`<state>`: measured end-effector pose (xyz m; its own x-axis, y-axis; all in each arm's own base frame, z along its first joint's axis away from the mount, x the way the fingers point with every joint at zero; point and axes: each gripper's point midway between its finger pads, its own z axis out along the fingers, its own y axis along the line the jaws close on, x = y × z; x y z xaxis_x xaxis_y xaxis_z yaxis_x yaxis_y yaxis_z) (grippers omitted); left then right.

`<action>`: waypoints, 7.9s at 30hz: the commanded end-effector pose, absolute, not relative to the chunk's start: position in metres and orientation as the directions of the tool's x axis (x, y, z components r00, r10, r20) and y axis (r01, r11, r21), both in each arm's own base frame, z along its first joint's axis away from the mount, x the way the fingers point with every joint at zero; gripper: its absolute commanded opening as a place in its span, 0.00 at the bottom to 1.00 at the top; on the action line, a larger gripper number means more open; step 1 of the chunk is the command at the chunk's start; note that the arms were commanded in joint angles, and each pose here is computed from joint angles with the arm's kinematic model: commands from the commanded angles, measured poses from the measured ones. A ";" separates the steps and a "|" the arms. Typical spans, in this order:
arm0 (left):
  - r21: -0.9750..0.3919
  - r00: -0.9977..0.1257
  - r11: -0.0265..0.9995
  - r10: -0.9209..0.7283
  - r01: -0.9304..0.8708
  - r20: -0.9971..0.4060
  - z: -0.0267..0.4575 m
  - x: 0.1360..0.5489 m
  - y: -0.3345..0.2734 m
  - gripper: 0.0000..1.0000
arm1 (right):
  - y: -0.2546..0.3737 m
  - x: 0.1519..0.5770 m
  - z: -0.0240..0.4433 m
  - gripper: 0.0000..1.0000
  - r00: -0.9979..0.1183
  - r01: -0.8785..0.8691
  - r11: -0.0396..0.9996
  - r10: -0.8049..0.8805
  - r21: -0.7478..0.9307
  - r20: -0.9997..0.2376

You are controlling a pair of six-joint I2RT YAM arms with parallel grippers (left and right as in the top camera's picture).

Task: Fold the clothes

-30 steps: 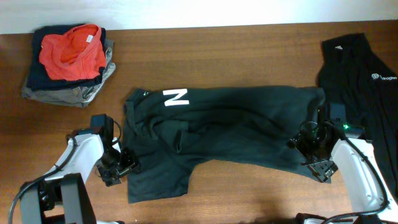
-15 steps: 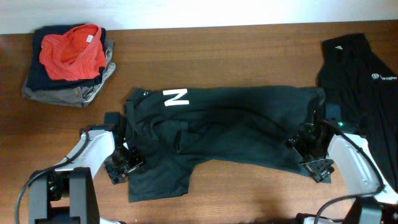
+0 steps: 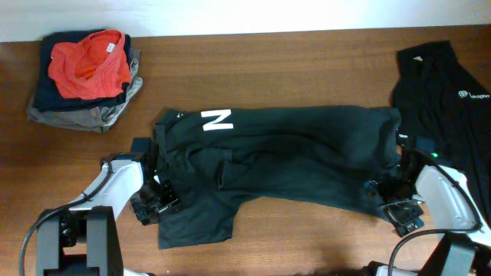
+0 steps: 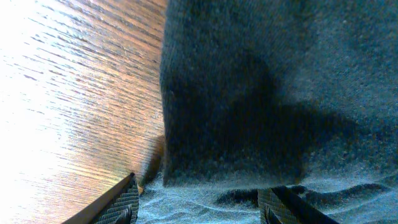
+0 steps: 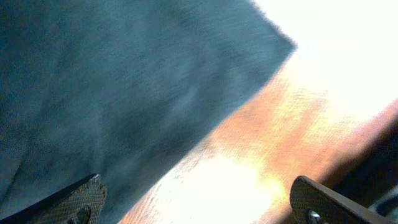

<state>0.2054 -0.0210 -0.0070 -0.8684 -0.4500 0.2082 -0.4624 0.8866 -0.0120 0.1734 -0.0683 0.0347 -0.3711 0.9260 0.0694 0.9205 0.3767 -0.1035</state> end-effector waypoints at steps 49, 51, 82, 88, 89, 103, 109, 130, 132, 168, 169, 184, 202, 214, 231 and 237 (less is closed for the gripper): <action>-0.047 -0.859 0.893 -0.415 -0.448 0.299 -0.015 0.190 -0.035 0.01 | -0.088 0.154 -0.019 0.07 -0.214 0.972 0.210 0.976 -0.109 -0.028; -0.049 -0.860 0.893 -0.415 -0.448 0.296 -0.012 0.190 -0.035 0.00 | -0.088 0.155 -0.016 0.04 -0.215 0.971 0.211 0.976 -0.113 -0.024; -0.312 -0.892 0.873 -0.431 -0.375 -0.134 0.082 0.295 -0.044 0.01 | -0.110 0.220 0.040 0.04 -0.207 0.977 0.211 0.975 0.034 -0.081; -0.353 -0.870 0.873 -0.432 -0.336 -0.239 0.091 0.322 -0.044 0.01 | -0.110 0.234 0.041 0.04 -0.206 0.972 0.214 0.975 0.099 -0.084; -0.359 -0.866 0.873 -0.432 -0.331 -0.252 0.093 0.325 -0.044 0.01 | -0.110 0.236 0.041 0.04 -0.205 0.971 0.214 0.975 0.104 -0.087; -0.392 -0.814 0.876 -0.435 -0.283 -0.385 0.108 0.358 -0.041 0.01 | -0.113 0.263 0.046 0.04 -0.203 0.949 0.223 0.973 0.221 -0.110; -0.385 -0.769 0.882 -0.440 -0.272 -0.464 0.118 0.375 -0.034 0.01 | -0.108 0.288 0.054 0.04 -0.215 0.913 0.236 0.972 0.334 -0.098; -0.381 -0.691 0.888 -0.444 -0.257 -0.570 0.122 0.410 -0.026 0.02 | -0.100 0.331 0.068 0.04 -0.265 0.832 0.328 0.943 0.448 -0.200; -0.378 -0.695 0.888 -0.444 -0.260 -0.565 0.115 0.414 -0.026 0.03 | -0.095 0.339 0.068 0.04 -0.281 0.818 0.355 0.933 0.453 -0.223; -0.242 -0.782 0.942 -0.328 -0.231 -0.530 0.157 0.385 -0.017 0.65 | -0.099 0.347 0.147 0.99 -0.589 0.711 0.675 0.724 0.196 -0.357; -0.232 -0.807 0.941 -0.330 -0.245 -0.490 0.153 0.373 -0.017 0.65 | -0.097 0.340 0.152 0.99 -0.603 0.714 0.677 0.725 0.179 -0.334; -0.307 -0.913 0.865 -0.407 -0.397 0.035 0.076 0.294 -0.056 0.64 | -0.064 0.292 0.146 0.99 -0.667 0.726 0.672 0.740 0.147 -0.087; -0.372 -0.878 0.822 -0.477 -0.431 -0.037 0.031 0.320 -0.060 0.60 | -0.064 0.290 0.145 0.99 -0.667 0.727 0.671 0.740 0.145 -0.081; -0.374 -0.888 0.830 -0.458 -0.414 -0.032 0.015 0.326 -0.073 0.60 | -0.064 0.290 0.145 0.99 -0.667 0.727 0.671 0.740 0.145 -0.080; -0.373 -0.889 0.830 -0.456 -0.414 -0.029 0.002 0.332 -0.074 0.54 | -0.064 0.291 0.146 0.99 -0.667 0.726 0.671 0.740 0.146 -0.084; -0.390 -0.888 0.830 -0.456 -0.399 -0.061 0.014 0.336 -0.074 0.37 | -0.064 0.291 0.146 0.99 -0.667 0.726 0.671 0.740 0.147 -0.084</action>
<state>0.3356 -0.0725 0.0078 -0.8872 -0.4590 -0.0473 -0.4100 0.8313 -0.3754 0.2915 -0.0663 0.1461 -0.6639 0.7428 -0.0865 0.7298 0.6687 0.1420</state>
